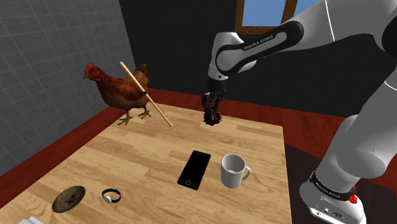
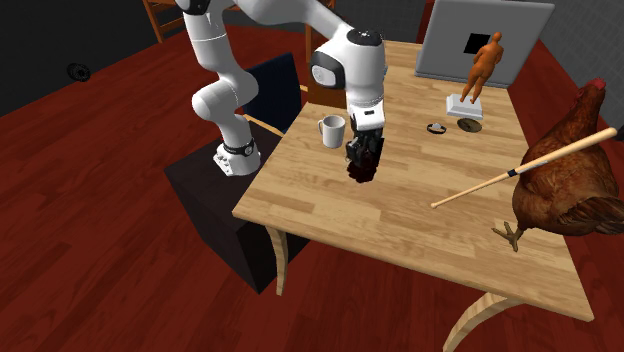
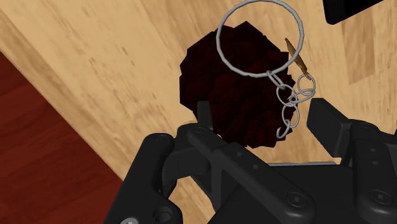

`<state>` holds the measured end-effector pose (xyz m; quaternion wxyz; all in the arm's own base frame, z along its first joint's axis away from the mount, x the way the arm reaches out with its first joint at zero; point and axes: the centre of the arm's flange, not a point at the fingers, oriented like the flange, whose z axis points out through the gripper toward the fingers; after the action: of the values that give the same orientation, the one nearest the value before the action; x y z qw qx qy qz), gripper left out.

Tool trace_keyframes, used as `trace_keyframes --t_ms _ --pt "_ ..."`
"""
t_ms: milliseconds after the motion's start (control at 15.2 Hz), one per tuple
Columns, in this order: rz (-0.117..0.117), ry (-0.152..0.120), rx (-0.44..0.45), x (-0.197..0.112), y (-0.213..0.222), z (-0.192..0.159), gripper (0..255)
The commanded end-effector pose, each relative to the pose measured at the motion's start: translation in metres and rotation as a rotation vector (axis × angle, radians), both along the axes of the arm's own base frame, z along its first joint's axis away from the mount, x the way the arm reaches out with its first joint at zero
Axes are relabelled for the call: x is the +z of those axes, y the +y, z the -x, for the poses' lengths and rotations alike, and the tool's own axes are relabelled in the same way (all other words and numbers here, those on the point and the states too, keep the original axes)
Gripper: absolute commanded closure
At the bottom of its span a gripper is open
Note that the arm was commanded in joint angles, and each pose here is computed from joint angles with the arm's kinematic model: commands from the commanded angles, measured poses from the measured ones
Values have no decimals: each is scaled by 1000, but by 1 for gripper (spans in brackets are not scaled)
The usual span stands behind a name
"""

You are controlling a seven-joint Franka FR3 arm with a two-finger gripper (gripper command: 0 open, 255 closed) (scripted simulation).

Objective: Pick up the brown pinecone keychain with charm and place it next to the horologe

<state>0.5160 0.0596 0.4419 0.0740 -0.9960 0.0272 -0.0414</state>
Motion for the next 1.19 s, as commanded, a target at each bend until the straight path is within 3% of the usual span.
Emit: trace_keyframes --t_ms 0,924,1122 --pt "0 0 0 11 0 0 255" --pt "0 0 0 85 0 0 255" --pt "0 0 0 85 40 2 255"
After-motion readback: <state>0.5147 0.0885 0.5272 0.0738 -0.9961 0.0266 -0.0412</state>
